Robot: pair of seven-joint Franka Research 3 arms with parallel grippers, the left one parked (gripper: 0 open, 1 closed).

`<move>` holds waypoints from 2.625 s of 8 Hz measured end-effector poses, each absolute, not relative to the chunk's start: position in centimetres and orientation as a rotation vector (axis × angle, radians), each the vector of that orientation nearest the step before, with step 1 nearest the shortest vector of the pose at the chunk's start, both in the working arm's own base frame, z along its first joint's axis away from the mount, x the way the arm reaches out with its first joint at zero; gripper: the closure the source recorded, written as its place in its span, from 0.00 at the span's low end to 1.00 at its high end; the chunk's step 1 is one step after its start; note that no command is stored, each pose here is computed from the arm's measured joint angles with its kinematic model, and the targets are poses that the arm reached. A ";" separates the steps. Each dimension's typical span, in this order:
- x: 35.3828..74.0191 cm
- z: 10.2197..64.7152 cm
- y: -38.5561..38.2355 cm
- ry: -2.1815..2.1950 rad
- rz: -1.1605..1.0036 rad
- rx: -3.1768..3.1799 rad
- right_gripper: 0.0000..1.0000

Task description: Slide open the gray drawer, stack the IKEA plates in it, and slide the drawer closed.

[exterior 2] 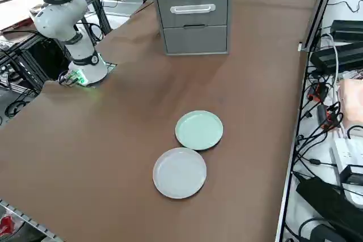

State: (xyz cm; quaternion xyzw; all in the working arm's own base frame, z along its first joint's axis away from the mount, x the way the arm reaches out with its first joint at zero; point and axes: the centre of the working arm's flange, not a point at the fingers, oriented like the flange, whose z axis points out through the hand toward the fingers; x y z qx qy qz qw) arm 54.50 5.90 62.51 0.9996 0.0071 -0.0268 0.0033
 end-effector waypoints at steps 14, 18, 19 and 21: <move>57.8 43.6 18.5 0.216 -0.367 3.504 0.00; 56.2 41.7 18.5 0.472 -0.396 3.588 0.00; 55.8 41.6 18.3 0.502 -0.389 3.596 0.00; 55.4 41.6 18.2 0.527 -0.380 3.601 0.00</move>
